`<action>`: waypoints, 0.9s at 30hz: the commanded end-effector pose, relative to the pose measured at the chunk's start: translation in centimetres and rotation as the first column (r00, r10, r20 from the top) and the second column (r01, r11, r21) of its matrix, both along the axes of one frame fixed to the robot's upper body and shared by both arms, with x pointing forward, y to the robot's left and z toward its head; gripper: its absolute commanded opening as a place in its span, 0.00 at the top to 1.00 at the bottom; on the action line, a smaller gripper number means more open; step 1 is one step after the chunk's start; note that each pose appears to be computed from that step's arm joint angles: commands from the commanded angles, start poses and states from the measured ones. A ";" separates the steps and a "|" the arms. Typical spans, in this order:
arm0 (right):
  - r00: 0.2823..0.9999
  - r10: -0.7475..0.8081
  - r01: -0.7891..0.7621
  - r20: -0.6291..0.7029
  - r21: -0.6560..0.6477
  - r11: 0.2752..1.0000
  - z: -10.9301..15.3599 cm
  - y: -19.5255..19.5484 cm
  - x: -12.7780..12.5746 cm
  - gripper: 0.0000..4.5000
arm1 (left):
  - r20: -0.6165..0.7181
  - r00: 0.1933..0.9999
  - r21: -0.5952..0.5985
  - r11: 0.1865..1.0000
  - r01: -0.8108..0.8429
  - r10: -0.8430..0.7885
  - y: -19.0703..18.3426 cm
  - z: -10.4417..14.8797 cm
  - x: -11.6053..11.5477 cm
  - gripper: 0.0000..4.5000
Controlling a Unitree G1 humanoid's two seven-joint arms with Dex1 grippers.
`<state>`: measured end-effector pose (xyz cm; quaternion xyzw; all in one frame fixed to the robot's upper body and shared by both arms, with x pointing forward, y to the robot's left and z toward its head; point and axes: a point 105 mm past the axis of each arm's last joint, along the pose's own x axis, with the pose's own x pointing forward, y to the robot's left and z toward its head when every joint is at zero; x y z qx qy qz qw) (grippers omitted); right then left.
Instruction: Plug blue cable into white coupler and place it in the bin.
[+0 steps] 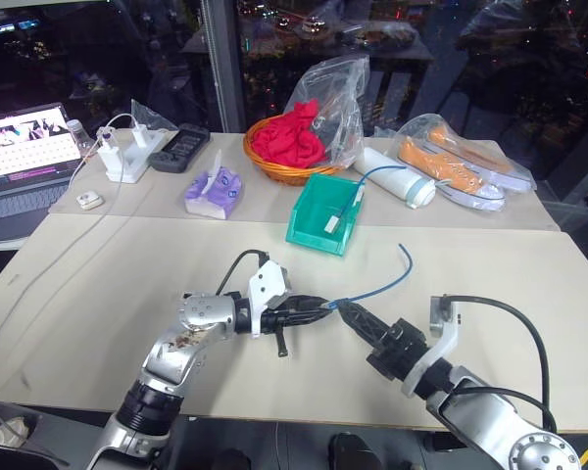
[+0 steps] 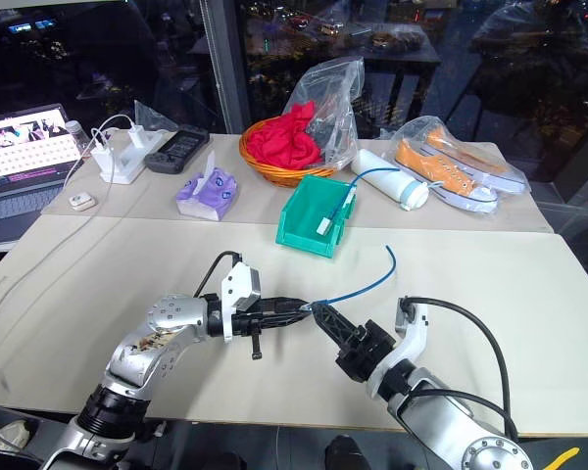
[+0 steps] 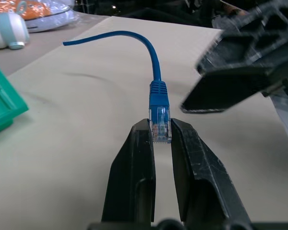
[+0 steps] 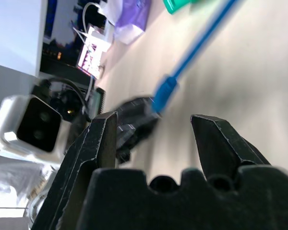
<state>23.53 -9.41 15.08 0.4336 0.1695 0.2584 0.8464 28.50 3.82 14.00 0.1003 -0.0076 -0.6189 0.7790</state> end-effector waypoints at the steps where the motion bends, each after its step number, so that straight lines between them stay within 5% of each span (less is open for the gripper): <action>1: 1.000 -0.009 0.009 0.024 0.014 1.000 0.6 0.1 0.5 0.36 | 0.068 0.997 -0.029 0.999 0.037 -0.035 -0.9 1.7 -0.4 0.97; 14: 1.000 -0.021 0.020 0.020 0.043 0.999 0.7 0.2 1.4 0.36 | 0.078 0.996 -0.029 0.999 0.043 -0.041 -1.1 2.0 -0.5 0.97; 23: 1.000 -0.019 0.017 0.025 0.060 0.998 0.9 0.2 1.5 0.97 | 0.081 0.996 -0.028 0.999 0.043 -0.041 -1.1 2.1 -0.4 0.98; 27: 0.999 -0.028 0.026 0.029 0.068 0.997 1.0 0.0 1.6 1.00 | 0.081 0.996 -0.029 0.999 0.046 -0.043 -1.1 2.1 -0.5 0.98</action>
